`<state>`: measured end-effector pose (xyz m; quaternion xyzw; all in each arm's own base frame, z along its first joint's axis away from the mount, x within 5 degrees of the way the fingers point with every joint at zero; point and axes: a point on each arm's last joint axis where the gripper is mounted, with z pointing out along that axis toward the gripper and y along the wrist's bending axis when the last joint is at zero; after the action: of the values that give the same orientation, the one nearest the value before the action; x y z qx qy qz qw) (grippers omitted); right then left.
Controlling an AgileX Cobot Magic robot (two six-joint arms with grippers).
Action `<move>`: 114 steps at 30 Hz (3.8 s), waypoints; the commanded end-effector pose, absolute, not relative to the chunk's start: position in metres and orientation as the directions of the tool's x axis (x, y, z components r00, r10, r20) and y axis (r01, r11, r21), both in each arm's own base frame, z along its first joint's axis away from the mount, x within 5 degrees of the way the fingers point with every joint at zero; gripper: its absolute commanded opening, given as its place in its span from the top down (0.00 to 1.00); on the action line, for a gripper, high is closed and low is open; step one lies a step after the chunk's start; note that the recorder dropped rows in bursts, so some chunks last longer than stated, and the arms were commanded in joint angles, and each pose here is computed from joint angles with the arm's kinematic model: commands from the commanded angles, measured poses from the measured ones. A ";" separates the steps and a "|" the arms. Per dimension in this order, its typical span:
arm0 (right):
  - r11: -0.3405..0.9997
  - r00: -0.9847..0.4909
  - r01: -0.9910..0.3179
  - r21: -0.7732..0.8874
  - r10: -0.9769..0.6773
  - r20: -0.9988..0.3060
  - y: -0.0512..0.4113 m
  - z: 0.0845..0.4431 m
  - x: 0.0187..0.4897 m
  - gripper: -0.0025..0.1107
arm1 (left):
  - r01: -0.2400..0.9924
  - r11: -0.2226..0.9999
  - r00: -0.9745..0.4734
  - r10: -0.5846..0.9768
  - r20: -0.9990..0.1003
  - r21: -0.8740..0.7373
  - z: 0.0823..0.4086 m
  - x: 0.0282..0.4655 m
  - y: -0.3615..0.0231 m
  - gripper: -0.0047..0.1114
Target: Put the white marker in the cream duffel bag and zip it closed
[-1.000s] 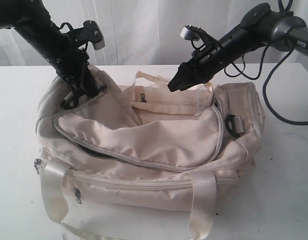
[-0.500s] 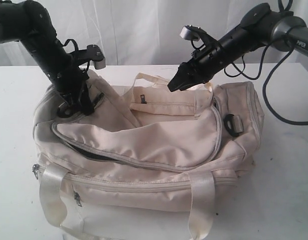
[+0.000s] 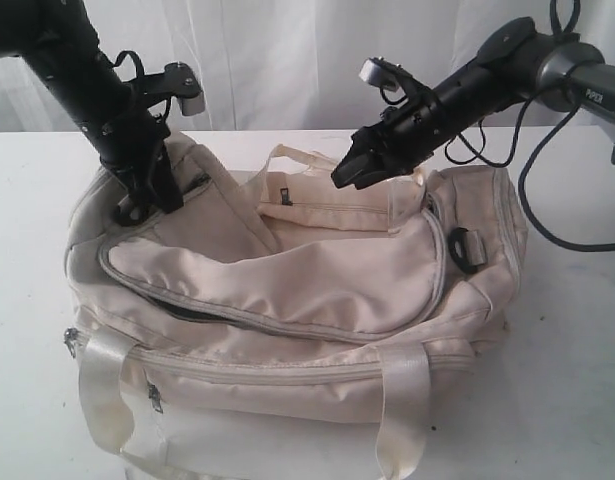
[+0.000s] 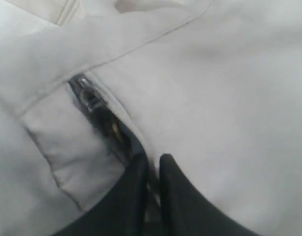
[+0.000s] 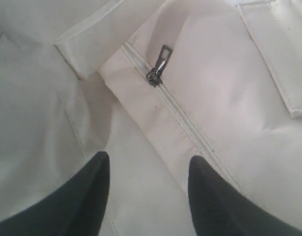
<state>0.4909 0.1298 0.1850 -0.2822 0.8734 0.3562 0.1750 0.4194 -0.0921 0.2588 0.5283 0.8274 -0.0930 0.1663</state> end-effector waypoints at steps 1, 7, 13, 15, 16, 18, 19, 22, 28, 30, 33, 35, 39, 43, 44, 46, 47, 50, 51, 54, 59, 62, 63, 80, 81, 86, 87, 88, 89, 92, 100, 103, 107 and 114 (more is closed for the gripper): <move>0.545 -0.827 -0.553 0.630 -0.269 -0.493 0.137 0.183 0.493 0.56 | 0.911 0.413 -0.392 0.853 -0.343 -0.013 0.263 0.412 -0.090 0.55; 0.461 -0.759 -0.642 0.612 -0.269 -0.593 0.150 0.204 0.489 0.56 | 0.847 0.521 -0.436 0.792 -0.428 0.102 0.275 0.422 -0.090 0.41; 0.428 -0.724 -0.689 0.585 -0.367 -0.585 0.190 0.202 0.474 0.56 | 0.811 0.538 -0.430 0.814 -0.391 0.228 0.290 0.422 -0.076 0.49; 0.416 -0.703 -0.711 0.566 -0.414 -0.578 0.204 0.200 0.467 0.56 | 0.777 0.578 -0.458 0.790 -0.407 0.249 0.297 0.423 -0.067 0.49; 0.410 -0.692 -0.722 0.557 -0.437 -0.575 0.212 0.199 0.463 0.56 | 0.761 0.596 -0.470 0.779 -0.415 0.255 0.299 0.424 -0.062 0.49; 0.407 -0.688 -0.725 0.555 -0.462 -0.559 0.223 0.198 0.458 0.56 | 0.732 0.629 -0.496 0.755 -0.429 0.261 0.306 0.423 -0.050 0.50; 0.413 -0.704 -0.709 0.572 -0.458 -0.543 0.228 0.198 0.455 0.56 | 0.716 0.647 -0.509 0.741 -0.439 0.262 0.309 0.422 -0.045 0.50; 0.431 -0.747 -0.662 0.614 -0.444 -0.495 0.240 0.198 0.449 0.56 | 0.657 0.708 -0.548 0.685 -0.480 0.260 0.320 0.420 -0.027 0.50; 0.406 -0.747 -0.655 0.638 -0.476 -0.464 0.273 0.200 0.429 0.56 | 0.555 0.818 -0.611 0.523 -0.594 0.150 0.332 0.417 0.010 0.53; 0.385 -0.731 -0.668 0.637 -0.497 -0.467 0.285 0.201 0.421 0.56 | 0.525 0.846 -0.634 0.462 -0.620 0.094 0.333 0.416 0.023 0.66; 0.340 -0.690 -0.703 0.625 -0.540 -0.483 0.305 0.201 0.407 0.56 | 0.488 0.873 -0.663 0.386 -0.641 0.021 0.334 0.413 0.040 0.94; 0.291 -0.639 -0.744 0.602 -0.576 -0.511 0.318 0.201 0.397 0.56 | 0.455 0.889 -0.683 0.311 -0.661 -0.051 0.335 0.411 0.048 0.96; 0.221 -0.540 -0.810 0.543 -0.642 -0.543 0.335 0.199 0.381 0.56 | 0.419 0.894 -0.717 0.218 -0.662 -0.160 0.322 0.408 0.054 0.96; 0.217 -0.492 -0.839 0.500 -0.696 -0.523 0.343 0.194 0.372 0.56 | 0.403 0.888 -0.771 0.200 -0.605 -0.220 0.296 0.402 0.053 0.96; 0.218 -0.488 -0.843 0.491 -0.695 -0.528 0.345 0.194 0.371 0.56 | 0.399 0.885 -0.780 0.191 -0.596 -0.239 0.290 0.400 0.051 0.96; 0.216 -0.485 -0.846 0.488 -0.693 -0.534 0.347 0.195 0.370 0.56 | 0.404 0.876 -0.790 0.188 -0.584 -0.265 0.279 0.397 0.049 0.96; 0.212 -0.481 -0.848 0.486 -0.693 -0.537 0.348 0.198 0.369 0.56 | 0.412 0.870 -0.790 0.194 -0.582 -0.269 0.275 0.396 0.049 0.96; 0.211 -0.471 -0.857 0.471 -0.692 -0.547 0.347 0.205 0.368 0.56 | 0.409 0.866 -0.796 0.184 -0.577 -0.288 0.266 0.394 0.047 0.96; 0.211 -0.449 -0.873 0.439 -0.697 -0.559 0.344 0.214 0.368 0.56 | 0.398 0.865 -0.803 0.167 -0.573 -0.306 0.262 0.393 0.046 0.96; 0.198 -0.415 -0.894 0.403 -0.707 -0.573 0.339 0.234 0.363 0.56 | 0.385 0.853 -0.814 0.133 -0.566 -0.353 0.257 0.392 0.043 0.96; 0.297 -0.436 -0.894 0.334 -0.746 -0.504 0.328 0.245 0.360 0.56 | 0.376 0.835 -0.831 0.112 -0.545 -0.401 0.251 0.388 0.040 0.96; 0.324 -0.479 -0.868 0.376 -0.743 -0.467 0.331 0.239 0.353 0.56 | 0.377 0.834 -0.831 0.113 -0.544 -0.403 0.251 0.388 0.039 0.96; 0.315 -0.462 -0.877 0.364 -0.760 -0.457 0.335 0.240 0.346 0.56 | 0.378 0.833 -0.832 0.114 -0.543 -0.404 0.251 0.387 0.039 0.96; 0.232 -0.316 -0.940 0.252 -0.872 -0.374 0.358 0.240 0.294 0.56 | 0.376 0.835 -0.831 0.112 -0.545 -0.402 0.251 0.388 0.039 0.96; 0.233 -0.310 -0.942 0.242 -0.881 -0.358 0.358 0.234 0.296 0.56 | 0.376 0.835 -0.831 0.112 -0.545 -0.402 0.251 0.388 0.039 0.96; 0.357 -0.338 -0.931 -0.079 -0.923 -0.185 0.333 0.229 0.319 0.61 | 0.379 0.832 -0.833 0.115 -0.541 -0.406 0.251 0.387 0.039 0.96; 0.367 -0.346 -0.924 -0.109 -0.922 -0.176 0.331 0.231 0.321 0.63 | 0.379 0.832 -0.833 0.115 -0.541 -0.406 0.251 0.387 0.039 0.96; 0.383 -0.359 -0.912 -0.145 -0.918 -0.168 0.328 0.234 0.323 0.64 | 0.379 0.832 -0.833 0.115 -0.541 -0.406 0.251 0.387 0.039 0.96; 0.393 -0.368 -0.904 -0.166 -0.915 -0.163 0.327 0.235 0.325 0.66 | 0.378 0.833 -0.832 0.114 -0.542 -0.405 0.251 0.387 0.039 0.96; 0.400 -0.375 -0.895 -0.199 -0.914 -0.153 0.324 0.235 0.328 0.79 | 0.377 0.833 -0.832 0.113 -0.543 -0.404 0.251 0.387 0.039 0.96; 0.494 -0.493 -0.780 -0.385 -0.863 -0.109 0.290 0.236 0.361 0.98 | 0.378 0.832 -0.833 0.114 -0.542 -0.405 0.251 0.387 0.039 0.96; 0.532 -0.533 -0.757 -0.380 -0.839 -0.111 0.274 0.236 0.374 0.98 | 0.378 0.832 -0.833 0.114 -0.542 -0.405 0.251 0.387 0.039 0.96; 0.563 -0.561 -0.751 -0.345 -0.820 -0.114 0.263 0.233 0.381 0.83 | 0.379 0.831 -0.833 0.115 -0.541 -0.406 0.251 0.387 0.039 0.96; 0.584 -0.579 -0.741 -0.333 -0.806 -0.125 0.261 0.234 0.382 0.67 | 0.379 0.831 -0.833 0.115 -0.541 -0.406 0.251 0.387 0.039 0.96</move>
<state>0.3811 0.2641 0.2353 -0.4466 0.8756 -0.1240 0.1363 0.3894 0.0400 0.2487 0.1362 0.9248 -0.2447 0.2574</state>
